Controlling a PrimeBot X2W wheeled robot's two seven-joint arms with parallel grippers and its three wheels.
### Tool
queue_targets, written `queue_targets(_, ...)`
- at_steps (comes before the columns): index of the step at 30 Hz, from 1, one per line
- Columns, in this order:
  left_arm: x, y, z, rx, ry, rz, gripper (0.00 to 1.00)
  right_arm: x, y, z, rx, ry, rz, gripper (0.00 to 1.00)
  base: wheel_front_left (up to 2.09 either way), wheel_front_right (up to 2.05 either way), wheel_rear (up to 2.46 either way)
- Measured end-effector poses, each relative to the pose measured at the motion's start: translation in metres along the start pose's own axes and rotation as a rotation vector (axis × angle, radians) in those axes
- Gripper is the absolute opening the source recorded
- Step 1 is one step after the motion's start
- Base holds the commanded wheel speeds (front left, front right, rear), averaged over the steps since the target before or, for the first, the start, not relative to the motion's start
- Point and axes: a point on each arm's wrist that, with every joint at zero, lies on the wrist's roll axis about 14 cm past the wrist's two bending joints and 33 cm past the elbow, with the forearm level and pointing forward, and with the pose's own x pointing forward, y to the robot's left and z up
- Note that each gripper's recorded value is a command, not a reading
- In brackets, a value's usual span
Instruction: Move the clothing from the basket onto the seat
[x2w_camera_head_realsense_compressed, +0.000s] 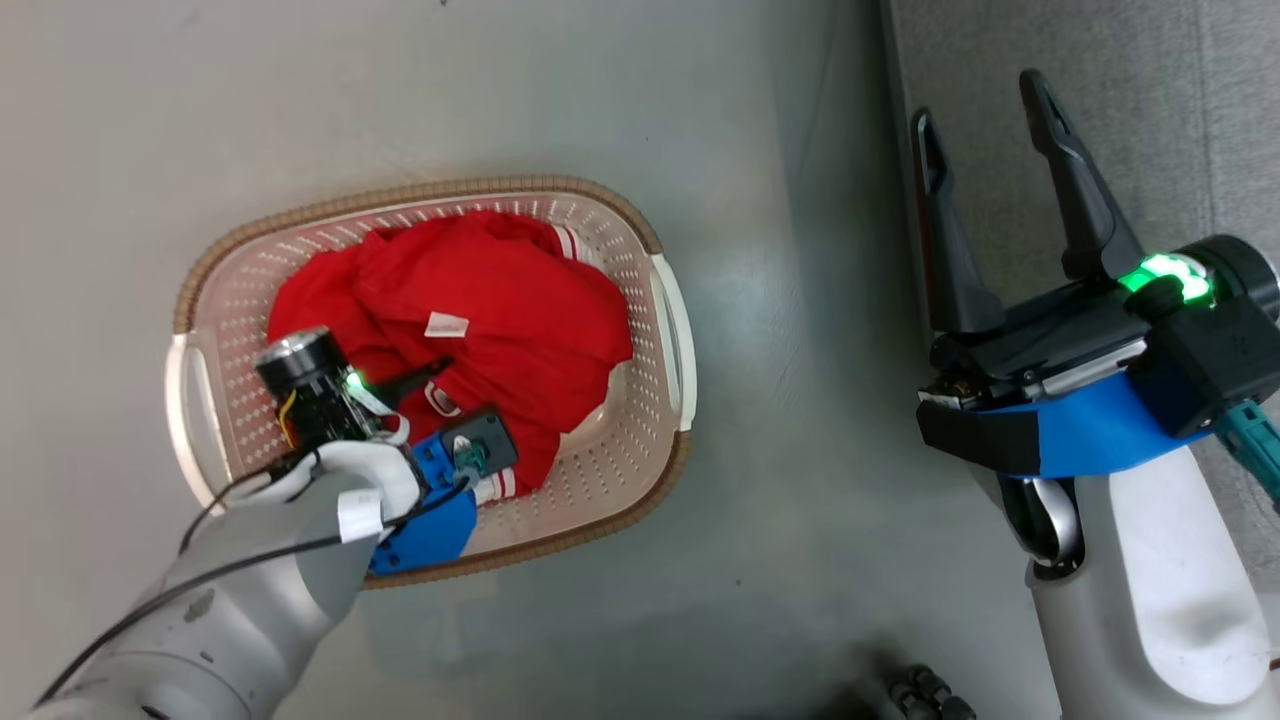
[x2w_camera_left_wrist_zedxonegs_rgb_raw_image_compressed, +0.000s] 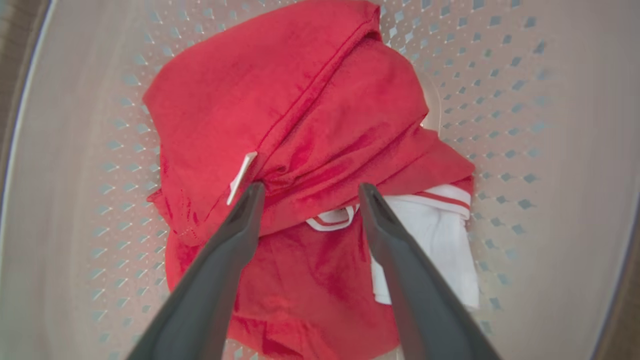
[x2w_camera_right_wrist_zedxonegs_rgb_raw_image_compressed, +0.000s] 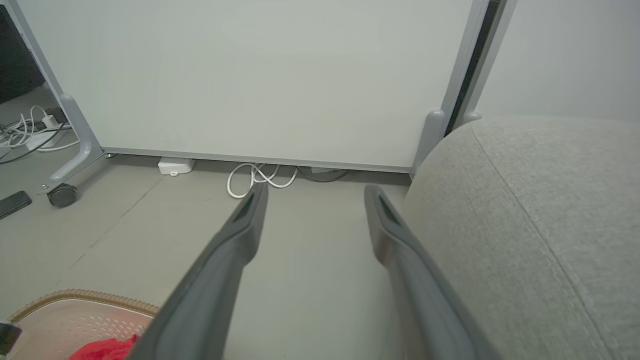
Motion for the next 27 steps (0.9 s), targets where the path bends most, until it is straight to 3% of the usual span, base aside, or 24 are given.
queue_targets(7, 0.021, 0.009, -0.026, 0.105, 0.094, -0.042, 1.00, 0.013, 0.002, -0.021, -0.012, 0.017, 0.016, 1.00, 0.00, 0.00, 0.00)
queue_targets(27, 0.069, 0.014, -0.034, 0.138, 0.068, -0.095, 1.00, 0.016, -0.002, -0.074, 0.000, 0.102, 0.013, 1.00, 0.00, 0.00, 0.00)
